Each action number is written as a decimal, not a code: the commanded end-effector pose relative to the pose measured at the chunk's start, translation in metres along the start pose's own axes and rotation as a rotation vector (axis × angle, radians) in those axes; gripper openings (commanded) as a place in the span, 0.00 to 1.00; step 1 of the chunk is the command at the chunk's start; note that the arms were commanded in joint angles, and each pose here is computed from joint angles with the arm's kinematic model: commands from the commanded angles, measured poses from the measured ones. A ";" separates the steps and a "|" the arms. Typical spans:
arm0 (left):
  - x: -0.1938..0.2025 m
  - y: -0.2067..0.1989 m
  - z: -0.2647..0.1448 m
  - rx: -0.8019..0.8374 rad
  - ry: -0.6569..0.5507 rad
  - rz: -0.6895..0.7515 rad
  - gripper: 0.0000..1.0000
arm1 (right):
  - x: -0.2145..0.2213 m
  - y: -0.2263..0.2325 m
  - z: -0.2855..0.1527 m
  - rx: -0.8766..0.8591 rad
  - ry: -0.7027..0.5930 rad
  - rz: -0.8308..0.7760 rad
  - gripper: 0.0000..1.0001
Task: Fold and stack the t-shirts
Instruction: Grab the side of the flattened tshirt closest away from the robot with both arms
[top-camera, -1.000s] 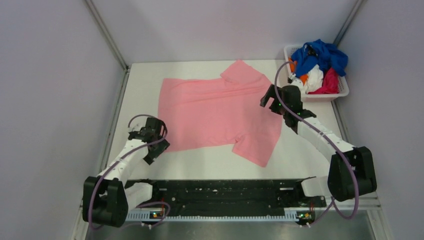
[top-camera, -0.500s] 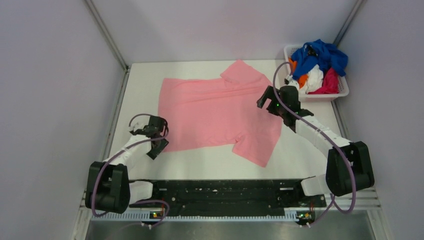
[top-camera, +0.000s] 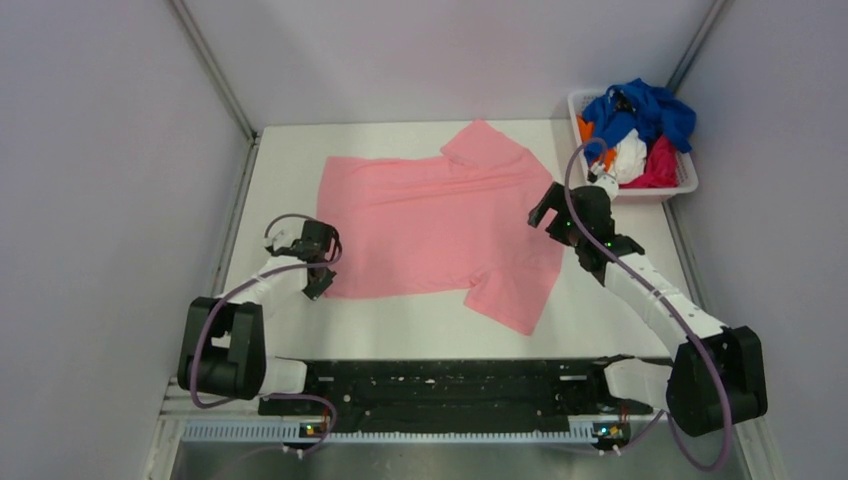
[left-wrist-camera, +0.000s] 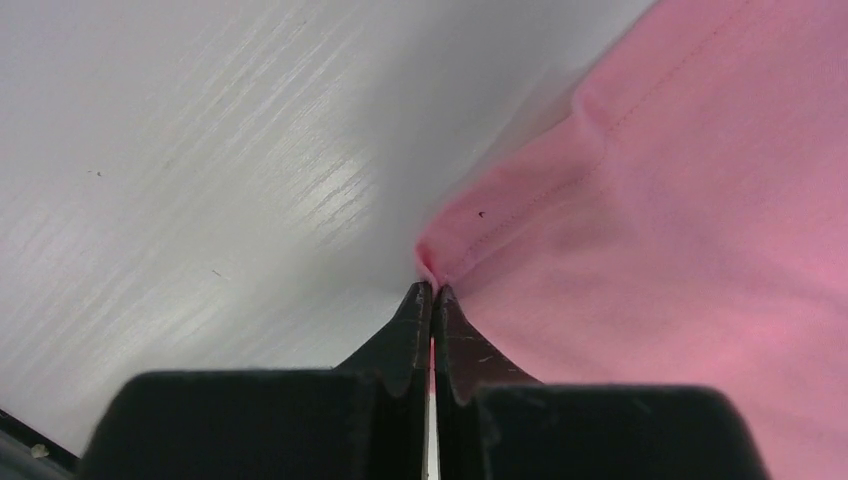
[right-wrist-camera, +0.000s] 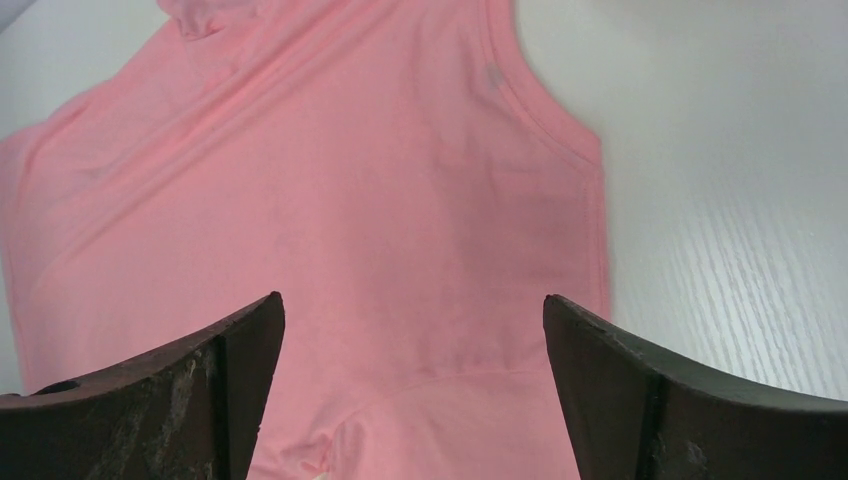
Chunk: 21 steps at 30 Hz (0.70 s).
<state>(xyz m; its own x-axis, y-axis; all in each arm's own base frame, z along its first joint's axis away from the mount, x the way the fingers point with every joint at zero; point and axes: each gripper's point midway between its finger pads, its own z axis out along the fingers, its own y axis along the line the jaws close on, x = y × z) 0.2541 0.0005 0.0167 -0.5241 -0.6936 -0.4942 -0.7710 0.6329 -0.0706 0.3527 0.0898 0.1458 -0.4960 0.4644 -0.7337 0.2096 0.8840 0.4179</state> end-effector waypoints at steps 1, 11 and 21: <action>0.025 -0.002 0.009 0.027 0.101 0.020 0.00 | 0.001 -0.012 -0.013 0.067 -0.011 0.014 0.99; 0.003 0.007 -0.013 0.015 0.029 0.039 0.00 | 0.072 -0.007 -0.055 0.166 0.204 -0.183 0.97; 0.006 0.002 -0.012 0.052 0.039 0.053 0.00 | 0.183 -0.018 -0.102 0.143 0.515 -0.434 0.81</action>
<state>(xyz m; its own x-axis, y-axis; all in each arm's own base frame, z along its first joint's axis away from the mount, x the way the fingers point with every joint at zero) 0.2432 -0.0041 0.0192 -0.5749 -0.6758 -0.4612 -0.7373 0.6723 -0.0662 0.1966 0.1604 0.0801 -0.8410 0.0552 -0.5382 0.0003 0.9948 0.1014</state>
